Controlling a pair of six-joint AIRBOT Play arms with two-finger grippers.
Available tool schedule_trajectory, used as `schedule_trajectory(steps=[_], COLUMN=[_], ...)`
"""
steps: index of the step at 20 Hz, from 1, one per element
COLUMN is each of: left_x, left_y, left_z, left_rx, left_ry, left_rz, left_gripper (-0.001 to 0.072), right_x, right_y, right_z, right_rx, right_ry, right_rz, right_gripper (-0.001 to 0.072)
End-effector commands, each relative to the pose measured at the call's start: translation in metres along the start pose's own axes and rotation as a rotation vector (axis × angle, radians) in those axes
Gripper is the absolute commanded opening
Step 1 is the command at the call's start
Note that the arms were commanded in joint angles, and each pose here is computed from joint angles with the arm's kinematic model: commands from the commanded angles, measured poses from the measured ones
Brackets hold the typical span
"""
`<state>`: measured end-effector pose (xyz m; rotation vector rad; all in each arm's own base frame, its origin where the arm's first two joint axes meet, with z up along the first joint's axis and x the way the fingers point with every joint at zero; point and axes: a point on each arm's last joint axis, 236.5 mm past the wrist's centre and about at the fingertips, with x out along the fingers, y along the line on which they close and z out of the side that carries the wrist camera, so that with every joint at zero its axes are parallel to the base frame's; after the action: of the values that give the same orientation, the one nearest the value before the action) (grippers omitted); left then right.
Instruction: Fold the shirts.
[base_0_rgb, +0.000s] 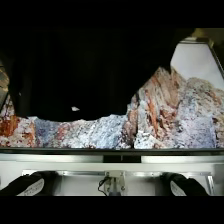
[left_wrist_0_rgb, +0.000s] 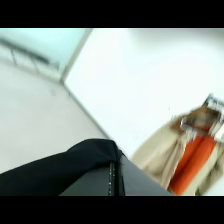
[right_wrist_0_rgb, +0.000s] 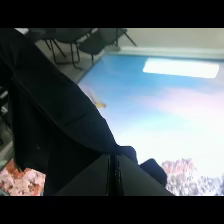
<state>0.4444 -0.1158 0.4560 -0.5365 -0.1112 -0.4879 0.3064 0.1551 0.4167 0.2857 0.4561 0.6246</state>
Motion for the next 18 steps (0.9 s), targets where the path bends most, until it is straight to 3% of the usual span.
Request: schedule_trajectory(steps=[1, 5, 9, 12, 13, 14, 15, 16, 18], left_x=[0.035, 0.037, 0.025, 0.007, 0.003, 0.002, 0.003, 0.005, 0.009], left_y=[0.039, 0.057, 0.034, -0.007, -0.015, -0.019, -0.016, -0.009, 0.024], left_z=[-0.126, -0.283, -0.408, -0.473, -0.480, -0.478, -0.466, -0.447, -0.390], left_rx=[-0.076, -0.204, -0.295, -0.318, -0.327, -0.335, -0.350, -0.355, -0.350], left_ry=[0.367, 0.780, 1.044, 1.177, 1.197, 1.203, 1.202, 1.194, 1.159], left_rz=[-0.024, -0.081, -0.134, -0.189, -0.196, -0.199, -0.197, -0.202, -0.170], left_gripper=[0.0043, 0.0043, 0.0043, 0.0044, 0.0072, 0.0273, 0.0563, 0.0581, 0.0457], right_x=[0.033, 0.059, 0.022, 0.015, 0.019, 0.025, 0.032, 0.038, 0.048], right_y=[-0.066, -0.151, -0.223, -0.238, -0.241, -0.244, -0.245, -0.245, -0.241], right_z=[-0.049, -0.127, -0.268, -0.328, -0.331, -0.324, -0.312, -0.294, -0.242], right_rx=[0.105, 0.157, 0.203, 0.236, 0.233, 0.222, 0.208, 0.192, 0.137], right_ry=[0.144, 0.332, 0.783, 0.919, 0.906, 0.870, 0.818, 0.762, 0.615], right_rz=[-0.162, -0.383, -0.648, -0.679, -0.679, -0.677, -0.670, -0.664, -0.652], right_gripper=[0.0054, 0.0055, 0.0054, 0.0078, 0.0241, 0.0533, 0.0672, 0.0672, 0.0671])
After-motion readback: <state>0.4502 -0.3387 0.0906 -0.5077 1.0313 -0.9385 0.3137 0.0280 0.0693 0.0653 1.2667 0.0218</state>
